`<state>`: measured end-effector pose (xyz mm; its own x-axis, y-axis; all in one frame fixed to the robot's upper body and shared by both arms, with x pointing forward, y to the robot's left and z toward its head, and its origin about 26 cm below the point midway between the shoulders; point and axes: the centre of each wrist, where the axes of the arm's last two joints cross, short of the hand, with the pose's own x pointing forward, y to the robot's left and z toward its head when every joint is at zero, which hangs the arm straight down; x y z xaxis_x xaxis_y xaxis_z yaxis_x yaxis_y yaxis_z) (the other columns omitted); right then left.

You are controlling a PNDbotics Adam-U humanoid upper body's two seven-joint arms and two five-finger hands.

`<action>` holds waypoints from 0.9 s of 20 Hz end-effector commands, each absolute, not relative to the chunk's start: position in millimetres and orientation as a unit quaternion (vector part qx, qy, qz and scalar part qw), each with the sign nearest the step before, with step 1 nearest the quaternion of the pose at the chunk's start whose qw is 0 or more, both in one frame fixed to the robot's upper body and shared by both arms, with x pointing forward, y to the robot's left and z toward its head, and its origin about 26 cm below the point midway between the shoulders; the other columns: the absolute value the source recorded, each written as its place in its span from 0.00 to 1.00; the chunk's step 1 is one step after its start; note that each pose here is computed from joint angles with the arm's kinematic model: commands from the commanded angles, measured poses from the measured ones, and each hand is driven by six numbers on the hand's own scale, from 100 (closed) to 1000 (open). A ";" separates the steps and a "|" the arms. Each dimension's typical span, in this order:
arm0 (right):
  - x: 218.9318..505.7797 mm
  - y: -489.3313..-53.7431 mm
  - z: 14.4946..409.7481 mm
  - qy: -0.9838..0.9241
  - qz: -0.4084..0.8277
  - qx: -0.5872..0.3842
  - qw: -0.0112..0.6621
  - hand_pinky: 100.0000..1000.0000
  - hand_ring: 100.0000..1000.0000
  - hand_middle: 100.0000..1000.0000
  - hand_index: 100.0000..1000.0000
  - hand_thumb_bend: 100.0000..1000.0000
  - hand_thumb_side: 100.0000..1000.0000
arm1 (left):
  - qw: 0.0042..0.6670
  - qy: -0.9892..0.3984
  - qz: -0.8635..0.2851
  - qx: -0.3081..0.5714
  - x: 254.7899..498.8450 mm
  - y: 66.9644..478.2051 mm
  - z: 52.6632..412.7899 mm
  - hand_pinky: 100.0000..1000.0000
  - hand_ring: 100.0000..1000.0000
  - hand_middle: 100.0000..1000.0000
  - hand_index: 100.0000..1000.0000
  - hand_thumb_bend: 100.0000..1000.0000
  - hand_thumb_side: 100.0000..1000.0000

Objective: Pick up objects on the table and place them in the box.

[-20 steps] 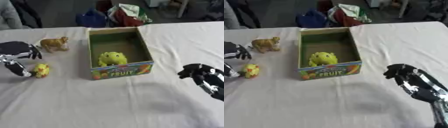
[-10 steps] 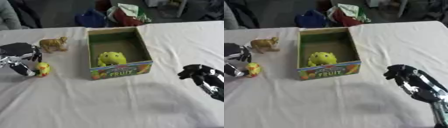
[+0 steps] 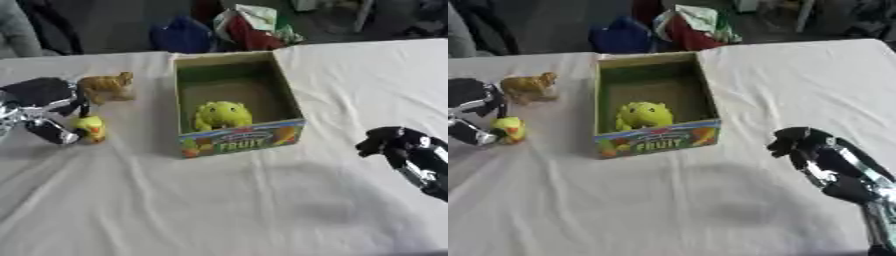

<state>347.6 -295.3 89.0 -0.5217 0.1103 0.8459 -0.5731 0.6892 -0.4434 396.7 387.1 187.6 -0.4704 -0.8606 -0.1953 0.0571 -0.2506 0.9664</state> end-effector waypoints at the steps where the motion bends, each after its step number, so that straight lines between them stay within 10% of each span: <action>1: 348.8 -299.6 96.9 -0.793 0.375 0.136 0.461 0.71 0.74 0.62 0.81 0.00 0.43 | 0.295 -0.544 -0.669 0.412 393.8 380.1 232.2 0.53 0.33 0.20 0.37 0.14 0.02; 18: 350.2 -290.2 94.9 -0.788 0.380 0.157 0.458 0.71 0.74 0.62 0.80 0.00 0.44 | 0.232 -0.622 -0.645 0.379 450.8 266.3 251.6 0.53 0.34 0.22 0.40 0.17 0.04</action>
<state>347.4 -291.1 87.0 -0.5114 0.1041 0.8530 -0.5978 0.6700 -0.4401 448.2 271.3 241.8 -0.6070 -0.7756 -0.1732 -0.1353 -0.1140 0.9842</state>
